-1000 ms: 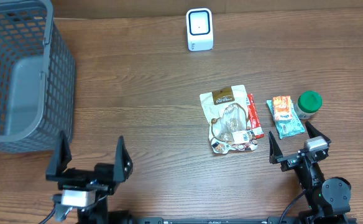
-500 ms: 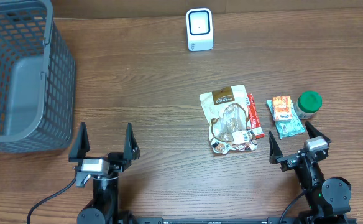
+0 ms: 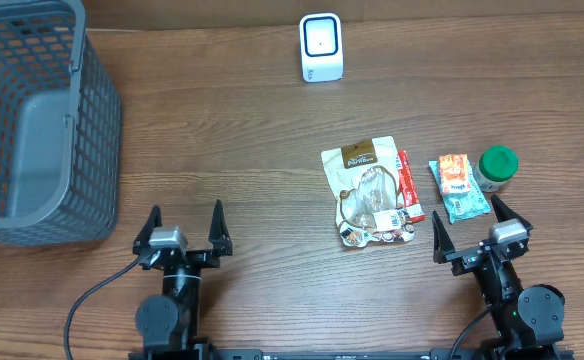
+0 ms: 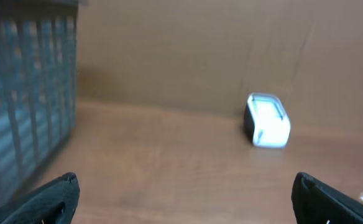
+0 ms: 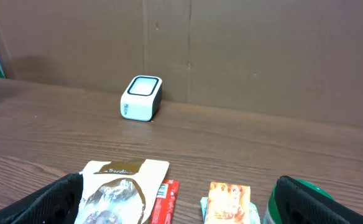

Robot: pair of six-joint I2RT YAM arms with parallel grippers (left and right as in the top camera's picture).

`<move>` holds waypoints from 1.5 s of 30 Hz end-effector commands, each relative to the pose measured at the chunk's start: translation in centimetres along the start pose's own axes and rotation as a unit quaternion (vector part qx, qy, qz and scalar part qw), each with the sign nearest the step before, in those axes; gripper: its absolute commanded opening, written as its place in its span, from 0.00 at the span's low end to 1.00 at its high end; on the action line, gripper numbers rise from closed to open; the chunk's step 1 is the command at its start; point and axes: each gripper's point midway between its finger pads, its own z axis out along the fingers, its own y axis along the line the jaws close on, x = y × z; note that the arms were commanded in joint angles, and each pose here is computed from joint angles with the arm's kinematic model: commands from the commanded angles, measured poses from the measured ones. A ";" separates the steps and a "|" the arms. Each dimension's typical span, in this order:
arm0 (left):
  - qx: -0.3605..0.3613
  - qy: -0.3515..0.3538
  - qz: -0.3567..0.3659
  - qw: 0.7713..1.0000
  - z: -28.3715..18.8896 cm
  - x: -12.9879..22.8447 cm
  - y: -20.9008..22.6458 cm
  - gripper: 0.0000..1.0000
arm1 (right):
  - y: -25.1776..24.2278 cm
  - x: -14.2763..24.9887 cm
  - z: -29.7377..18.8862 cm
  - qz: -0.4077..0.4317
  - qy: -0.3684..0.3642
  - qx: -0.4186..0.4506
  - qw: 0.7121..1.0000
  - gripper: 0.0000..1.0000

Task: Scan the item barcode

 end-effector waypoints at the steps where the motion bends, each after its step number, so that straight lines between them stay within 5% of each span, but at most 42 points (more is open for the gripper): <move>1: -0.018 0.039 -0.003 0.999 -0.1 2.1 0.7 1.00 | -0.1 0.2 0.0 -0.001 -0.001 0.001 1.000 1.00; 45: -0.017 0.042 0.024 0.999 -0.1 2.2 0.7 1.00 | -0.1 0.2 0.0 -0.001 -0.001 0.001 1.000 1.00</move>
